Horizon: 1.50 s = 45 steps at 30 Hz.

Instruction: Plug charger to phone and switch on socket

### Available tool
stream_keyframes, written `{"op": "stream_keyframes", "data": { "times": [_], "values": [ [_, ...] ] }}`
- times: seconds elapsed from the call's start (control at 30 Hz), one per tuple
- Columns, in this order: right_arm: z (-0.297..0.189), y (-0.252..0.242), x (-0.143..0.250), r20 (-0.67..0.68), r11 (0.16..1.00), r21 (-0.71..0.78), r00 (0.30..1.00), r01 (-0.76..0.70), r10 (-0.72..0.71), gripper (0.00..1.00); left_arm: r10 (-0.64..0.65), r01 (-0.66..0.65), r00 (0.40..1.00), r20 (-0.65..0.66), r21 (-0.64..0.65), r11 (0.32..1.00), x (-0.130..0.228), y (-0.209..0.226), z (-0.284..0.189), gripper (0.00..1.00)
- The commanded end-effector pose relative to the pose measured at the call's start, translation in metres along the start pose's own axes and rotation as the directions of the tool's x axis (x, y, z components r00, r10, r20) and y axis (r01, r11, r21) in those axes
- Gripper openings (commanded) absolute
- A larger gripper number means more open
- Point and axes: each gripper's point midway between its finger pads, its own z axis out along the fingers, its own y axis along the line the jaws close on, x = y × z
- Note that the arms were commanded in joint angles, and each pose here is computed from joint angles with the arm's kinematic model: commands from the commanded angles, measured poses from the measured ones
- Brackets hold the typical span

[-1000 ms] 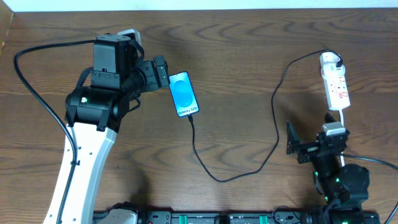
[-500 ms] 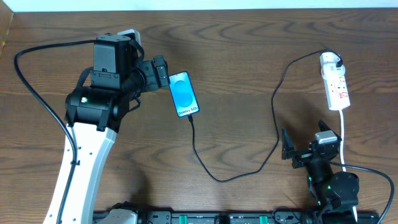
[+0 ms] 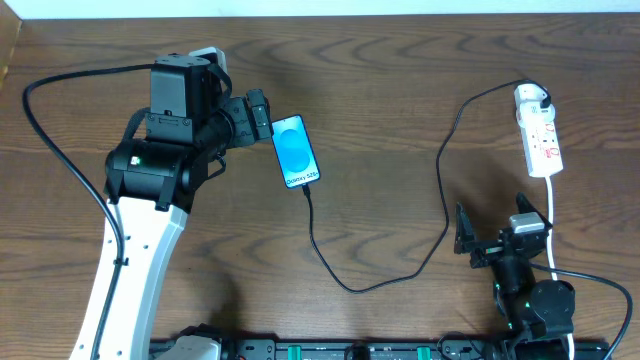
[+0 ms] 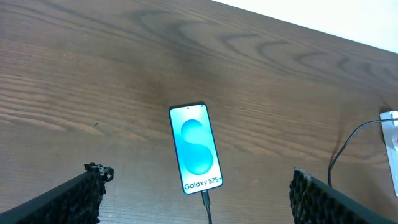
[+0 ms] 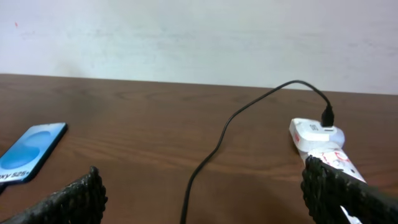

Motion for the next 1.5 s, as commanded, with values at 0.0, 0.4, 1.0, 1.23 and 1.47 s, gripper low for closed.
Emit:
{"op": "stream_keyframes", "data": {
  "times": [0.0, 0.4, 1.0, 1.23, 1.47],
  "values": [
    [0.000, -0.004, -0.006, 0.028, 1.000, 0.024, 1.000, 0.008, -0.009, 0.99, 0.013, -0.013, 1.000, 0.009, -0.009, 1.000, -0.002, 0.001, -0.002, 0.95],
    [0.000, -0.005, 0.008, -0.028, 0.999, 0.031, 1.000, 0.007, -0.006, 0.99, 0.013, -0.013, 1.000, 0.009, -0.009, 1.000, -0.002, 0.001, -0.002, 0.95],
    [0.000, -0.005, 0.008, -0.028, 0.999, 0.031, 1.000, 0.007, -0.006, 0.99, 0.013, -0.013, 1.000, 0.009, -0.009, 1.000, -0.002, 0.001, -0.002, 0.95],
    [0.000, -0.005, 0.008, -0.028, 1.000, 0.030, 1.000, 0.007, -0.006, 0.99, 0.013, -0.013, 1.000, 0.009, -0.009, 1.000, -0.002, 0.001, -0.002, 0.95],
    [0.000, -0.005, 0.008, -0.028, 1.000, 0.030, 1.000, 0.007, -0.006, 0.99, 0.013, -0.013, 1.000, -0.001, -0.013, 1.000, 0.002, 0.002, -0.005, 0.95]
  ]
}}
